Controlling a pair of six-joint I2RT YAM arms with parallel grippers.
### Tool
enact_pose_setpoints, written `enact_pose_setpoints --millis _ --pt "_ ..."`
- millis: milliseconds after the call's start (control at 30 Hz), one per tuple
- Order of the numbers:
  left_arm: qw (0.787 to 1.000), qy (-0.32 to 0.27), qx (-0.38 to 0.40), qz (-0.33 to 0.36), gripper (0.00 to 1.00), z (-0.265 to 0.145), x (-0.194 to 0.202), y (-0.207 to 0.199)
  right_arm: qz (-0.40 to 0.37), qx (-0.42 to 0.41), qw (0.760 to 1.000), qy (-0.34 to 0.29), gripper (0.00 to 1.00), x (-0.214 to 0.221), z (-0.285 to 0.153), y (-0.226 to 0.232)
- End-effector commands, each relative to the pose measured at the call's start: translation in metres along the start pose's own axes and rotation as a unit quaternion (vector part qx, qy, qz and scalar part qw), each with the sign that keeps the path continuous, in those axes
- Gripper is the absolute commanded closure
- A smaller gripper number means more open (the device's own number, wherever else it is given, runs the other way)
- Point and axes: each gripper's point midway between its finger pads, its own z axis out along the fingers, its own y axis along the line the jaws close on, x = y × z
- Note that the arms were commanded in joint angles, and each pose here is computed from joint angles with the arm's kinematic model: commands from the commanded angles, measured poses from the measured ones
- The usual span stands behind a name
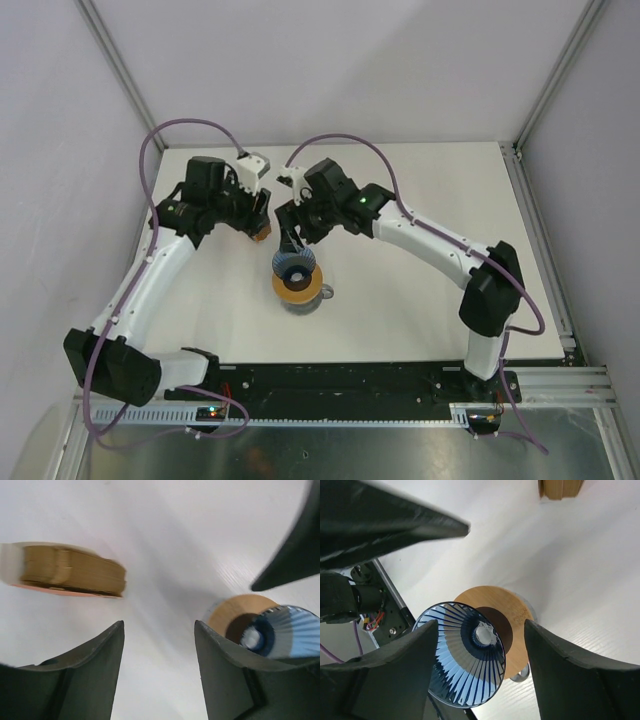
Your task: Place the coffee filter in the dripper
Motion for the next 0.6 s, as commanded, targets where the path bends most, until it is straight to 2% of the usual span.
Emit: enact_pose_setpoints --millis 0,33,67,133,233,367,567 --pt "0.993 -0.052 -0.104 -0.035 0.37 0.002 -0.020 0.045 -0.048 0.002 0.993 -0.112 0.18 -0.059 -0.051 0.016" --pt "0.990 -0.050 -0.120 -0.044 0.38 0.005 -0.018 0.053 -0.049 0.010 0.991 -0.125 0.09 -0.064 -0.057 0.014" --pt "0.987 -0.050 -0.140 -0.052 0.38 0.008 -0.016 0.062 -0.050 0.015 0.989 -0.140 0.05 -0.069 -0.064 0.013" --pt "0.978 -0.048 -0.184 -0.084 0.40 0.014 -0.010 0.080 -0.048 0.035 0.984 -0.168 0.02 -0.077 -0.076 0.004" --pt "0.963 -0.050 -0.222 -0.141 0.42 0.026 0.001 0.093 -0.035 0.076 0.973 -0.217 0.01 -0.087 -0.096 -0.016" --pt "0.952 -0.072 -0.230 -0.191 0.46 0.041 0.010 0.092 -0.021 0.114 0.955 -0.273 0.01 -0.086 -0.121 -0.040" --pt "0.929 -0.073 -0.286 -0.223 0.60 0.062 0.035 0.103 -0.006 0.141 0.952 -0.273 0.01 -0.077 -0.129 -0.061"
